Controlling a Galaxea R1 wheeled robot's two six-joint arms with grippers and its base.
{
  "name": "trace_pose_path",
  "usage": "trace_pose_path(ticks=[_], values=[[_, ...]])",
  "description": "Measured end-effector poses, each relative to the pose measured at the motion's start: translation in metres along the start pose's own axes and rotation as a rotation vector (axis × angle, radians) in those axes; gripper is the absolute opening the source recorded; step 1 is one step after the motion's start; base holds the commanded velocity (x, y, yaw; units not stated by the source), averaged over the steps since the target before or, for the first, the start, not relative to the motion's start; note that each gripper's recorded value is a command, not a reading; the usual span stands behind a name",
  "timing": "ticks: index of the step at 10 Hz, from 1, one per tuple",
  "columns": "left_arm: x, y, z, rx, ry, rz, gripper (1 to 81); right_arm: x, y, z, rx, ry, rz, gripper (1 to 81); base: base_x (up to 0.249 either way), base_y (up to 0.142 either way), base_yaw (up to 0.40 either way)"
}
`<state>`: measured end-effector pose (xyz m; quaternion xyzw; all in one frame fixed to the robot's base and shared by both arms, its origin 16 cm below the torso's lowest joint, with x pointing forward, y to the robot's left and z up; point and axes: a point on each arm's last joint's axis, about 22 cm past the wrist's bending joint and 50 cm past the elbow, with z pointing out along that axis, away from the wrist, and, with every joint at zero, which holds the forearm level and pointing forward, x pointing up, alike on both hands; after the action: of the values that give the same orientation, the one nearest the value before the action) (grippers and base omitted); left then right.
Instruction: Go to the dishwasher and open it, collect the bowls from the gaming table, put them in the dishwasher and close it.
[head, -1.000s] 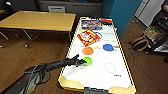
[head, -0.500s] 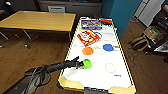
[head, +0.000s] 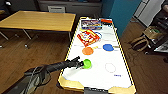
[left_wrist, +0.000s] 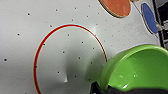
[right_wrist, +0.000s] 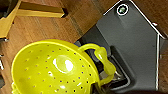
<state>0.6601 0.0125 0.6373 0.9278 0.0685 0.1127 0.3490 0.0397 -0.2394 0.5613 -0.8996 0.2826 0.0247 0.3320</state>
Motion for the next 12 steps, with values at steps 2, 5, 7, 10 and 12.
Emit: trace_pose_path(ticks=[2, 5, 7, 10, 12], values=[[-0.008, 0.022, -0.007, -0.041, -0.027, 0.038, 1.0, 0.000, 0.000, 0.000, -0.001, 0.000, 0.001, 1.0, 0.000, 0.000, 0.000], [-0.011, 0.057, -0.040, -0.128, -0.049, 0.113, 1.0, 0.001, 0.002, 0.000, -0.004, 0.002, -0.001, 1.0, 0.000, 0.000, 0.000], [-0.013, 0.056, -0.076, -0.155, -0.055, 0.143, 1.0, 0.004, 0.006, 0.000, -0.013, 0.008, -0.009, 1.0, 0.000, 0.000, 0.000], [-0.021, 0.056, -0.149, -0.185, -0.043, 0.206, 1.0, 0.011, 0.005, -0.001, -0.007, 0.028, -0.036, 1.0, 0.000, 0.000, 0.000], [-0.049, 0.046, -0.189, -0.195, -0.052, 0.233, 1.0, 0.013, 0.003, 0.001, -0.002, 0.038, -0.050, 1.0, 0.000, 0.000, 0.000]])
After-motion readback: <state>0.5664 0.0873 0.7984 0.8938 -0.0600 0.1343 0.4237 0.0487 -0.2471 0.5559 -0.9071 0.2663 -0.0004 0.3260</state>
